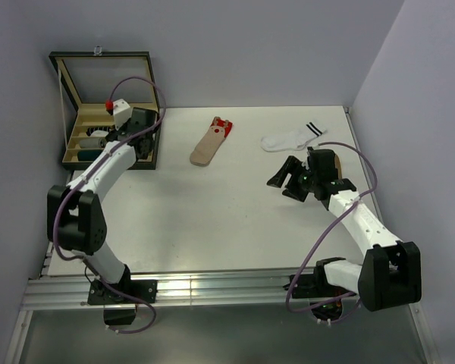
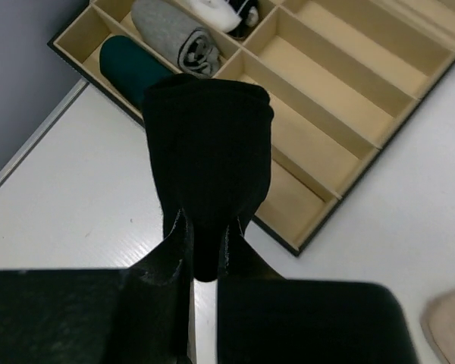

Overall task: Roll the socks
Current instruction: Place the sock in the storage box.

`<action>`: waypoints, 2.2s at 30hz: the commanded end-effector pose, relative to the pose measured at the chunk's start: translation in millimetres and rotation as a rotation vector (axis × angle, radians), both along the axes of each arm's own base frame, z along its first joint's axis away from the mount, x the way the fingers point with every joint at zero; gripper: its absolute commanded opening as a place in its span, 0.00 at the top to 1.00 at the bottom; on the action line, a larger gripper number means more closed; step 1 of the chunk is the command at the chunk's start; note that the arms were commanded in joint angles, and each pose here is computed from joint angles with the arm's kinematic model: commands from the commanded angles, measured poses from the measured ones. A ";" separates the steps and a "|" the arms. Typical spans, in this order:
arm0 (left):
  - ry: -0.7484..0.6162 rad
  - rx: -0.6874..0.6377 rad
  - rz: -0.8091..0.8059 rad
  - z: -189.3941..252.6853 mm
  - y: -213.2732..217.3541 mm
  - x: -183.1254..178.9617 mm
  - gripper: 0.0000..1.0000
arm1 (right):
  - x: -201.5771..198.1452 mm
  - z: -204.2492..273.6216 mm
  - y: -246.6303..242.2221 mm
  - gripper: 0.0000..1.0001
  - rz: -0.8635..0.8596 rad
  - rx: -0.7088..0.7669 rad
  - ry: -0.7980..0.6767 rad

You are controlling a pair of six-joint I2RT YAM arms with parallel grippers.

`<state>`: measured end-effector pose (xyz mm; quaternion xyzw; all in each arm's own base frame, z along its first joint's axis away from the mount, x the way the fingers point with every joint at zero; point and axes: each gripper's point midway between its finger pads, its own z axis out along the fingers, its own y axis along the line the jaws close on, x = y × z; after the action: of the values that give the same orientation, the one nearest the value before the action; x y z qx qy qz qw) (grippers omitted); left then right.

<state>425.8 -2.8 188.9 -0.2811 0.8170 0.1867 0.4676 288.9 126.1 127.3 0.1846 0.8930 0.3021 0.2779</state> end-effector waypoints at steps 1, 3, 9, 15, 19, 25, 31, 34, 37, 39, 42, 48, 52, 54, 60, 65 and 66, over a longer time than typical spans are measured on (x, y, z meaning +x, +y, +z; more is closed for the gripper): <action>0.043 0.026 0.062 -11.6 13.8 11.1 1.00 | 3.0 1.1 -0.3 0.22 0.025 0.000 -0.036; 0.100 0.011 0.079 -34.7 17.0 18.1 1.00 | 1.7 -0.4 -1.3 0.22 0.026 -0.003 -0.030; 0.165 -0.027 0.145 -60.6 24.2 42.1 1.00 | -0.4 -6.3 -6.1 0.22 0.019 -0.017 -0.018; 0.238 -0.059 0.183 -87.6 20.2 54.6 1.00 | -1.2 -12.5 -7.6 0.22 0.013 -0.005 0.001; 0.242 -0.137 0.211 -104.4 15.4 58.0 1.00 | -1.3 -13.6 -9.1 0.22 0.010 -0.009 0.003; 0.182 -0.240 0.345 -114.2 15.6 53.4 1.00 | -1.6 -18.2 -9.0 0.22 0.010 -0.005 0.014; 0.105 -0.357 0.447 -115.7 10.4 53.6 1.00 | -3.0 -20.8 -8.6 0.22 0.011 0.000 0.020; 0.086 -0.388 0.483 -118.3 9.1 53.1 1.00 | -3.4 -21.5 -9.0 0.22 0.012 -0.003 0.023; 0.086 -0.410 0.491 -128.7 7.6 56.2 1.00 | -3.1 -22.7 -9.4 0.22 0.012 -0.001 0.027; 0.099 -0.414 0.500 -132.5 8.7 55.0 1.00 | -3.4 -23.7 -8.7 0.22 0.014 0.003 0.029; 0.115 -0.407 0.507 -139.1 10.1 51.7 1.00 | -4.1 -26.4 -8.0 0.22 0.016 0.009 0.039; 0.112 -0.373 0.499 -128.3 16.0 48.9 1.00 | -4.4 -28.4 -6.7 0.22 0.023 0.014 0.047; 0.043 -0.296 0.483 -79.2 26.2 40.0 1.00 | -3.4 -26.4 -6.5 0.22 0.023 0.018 0.035; 0.022 -0.241 0.486 -60.9 33.2 31.3 1.00 | -3.1 -26.2 -5.0 0.22 0.025 0.027 0.034; 0.016 -0.093 0.486 -20.4 48.4 -10.1 1.00 | -4.5 -27.9 -3.1 0.22 0.031 0.041 0.034; 0.105 -0.049 0.468 -34.8 53.2 -48.5 1.00 | -4.6 -26.2 -1.3 0.23 0.039 0.050 0.026; 0.122 -0.046 0.466 -38.3 53.3 -52.7 1.00 | -4.8 -26.8 -1.1 0.23 0.039 0.052 0.028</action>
<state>398.7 40.6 159.8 -0.4916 0.7473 0.2394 0.3776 278.3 123.9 95.0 0.1870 0.8991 0.3155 0.2388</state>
